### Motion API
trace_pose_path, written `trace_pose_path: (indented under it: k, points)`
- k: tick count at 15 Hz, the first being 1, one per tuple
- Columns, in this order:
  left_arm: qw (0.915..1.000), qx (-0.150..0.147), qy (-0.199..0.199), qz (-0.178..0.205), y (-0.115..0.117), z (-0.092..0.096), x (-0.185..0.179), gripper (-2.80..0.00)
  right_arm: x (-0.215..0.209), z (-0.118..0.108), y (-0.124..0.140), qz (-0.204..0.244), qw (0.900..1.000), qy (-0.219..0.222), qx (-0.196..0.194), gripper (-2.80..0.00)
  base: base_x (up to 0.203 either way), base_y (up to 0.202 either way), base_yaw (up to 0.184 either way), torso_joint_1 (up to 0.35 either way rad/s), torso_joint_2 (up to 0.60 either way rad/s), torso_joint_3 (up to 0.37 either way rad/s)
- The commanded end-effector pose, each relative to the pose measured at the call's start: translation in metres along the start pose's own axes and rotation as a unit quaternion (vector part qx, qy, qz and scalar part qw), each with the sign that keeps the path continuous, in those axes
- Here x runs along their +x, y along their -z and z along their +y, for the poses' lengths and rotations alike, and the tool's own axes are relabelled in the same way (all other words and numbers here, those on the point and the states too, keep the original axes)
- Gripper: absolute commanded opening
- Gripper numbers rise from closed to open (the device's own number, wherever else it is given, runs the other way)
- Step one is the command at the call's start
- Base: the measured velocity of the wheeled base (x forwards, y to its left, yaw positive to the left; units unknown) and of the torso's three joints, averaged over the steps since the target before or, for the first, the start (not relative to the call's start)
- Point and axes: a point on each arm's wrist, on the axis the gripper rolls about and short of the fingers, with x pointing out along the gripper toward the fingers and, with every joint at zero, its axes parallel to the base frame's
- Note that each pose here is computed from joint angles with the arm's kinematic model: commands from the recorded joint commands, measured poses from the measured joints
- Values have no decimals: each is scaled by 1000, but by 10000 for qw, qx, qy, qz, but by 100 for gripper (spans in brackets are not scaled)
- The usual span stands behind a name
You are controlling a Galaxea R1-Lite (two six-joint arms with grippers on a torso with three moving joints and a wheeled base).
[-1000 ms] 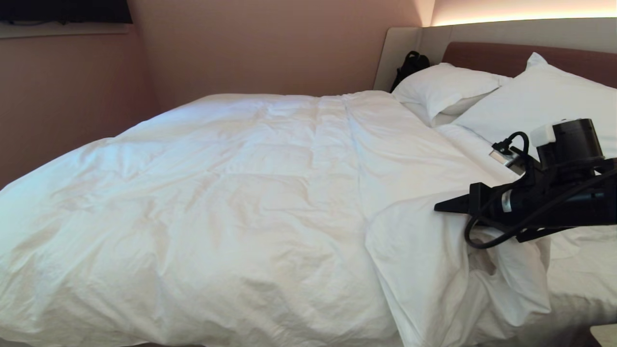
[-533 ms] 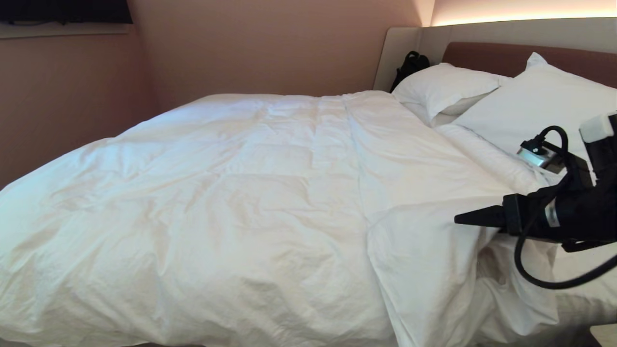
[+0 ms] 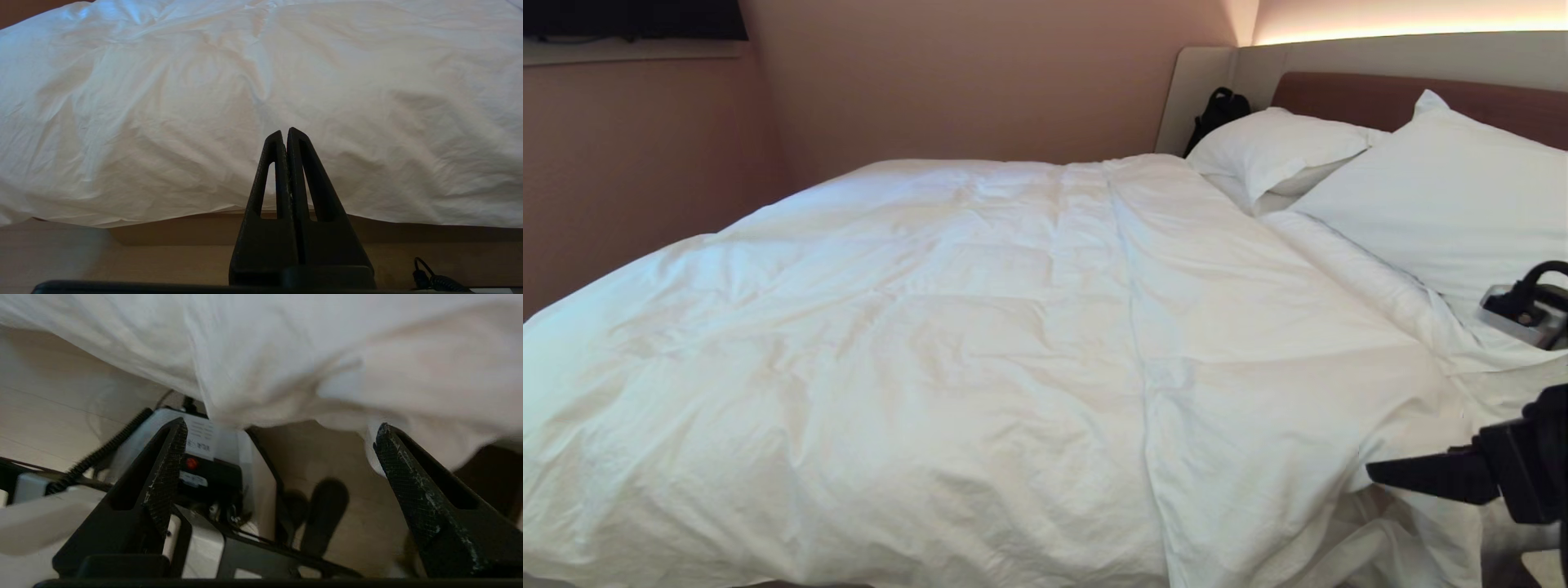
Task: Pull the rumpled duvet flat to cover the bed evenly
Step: Flatten the corners of the folded blanket
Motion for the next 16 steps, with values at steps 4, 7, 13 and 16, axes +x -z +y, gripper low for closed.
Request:
trace_pose_path:
  k: [4, 7, 13, 16]
  points:
    - [10000, 1, -1, 0, 0, 0, 0, -280, -20, -13, 47, 213, 9895, 1432, -34, -280, 0, 0, 0, 0, 0, 0]
    - [10000, 1, -1, 0, 0, 0, 0, -280, -7, -20, 70, 642, 9823, 1760, -74, -280, 0, 0, 0, 0, 0, 0]
    - [10000, 1, -1, 0, 0, 0, 0, -280, 37, -26, 83, -170, 9832, 1749, -499, -280, 0, 0, 0, 0, 0, 0]
    - [10000, 1, -1, 0, 0, 0, 0, -280, 54, -29, 80, -97, 9821, 1805, -536, -280, 0, 0, 0, 0, 0, 0]
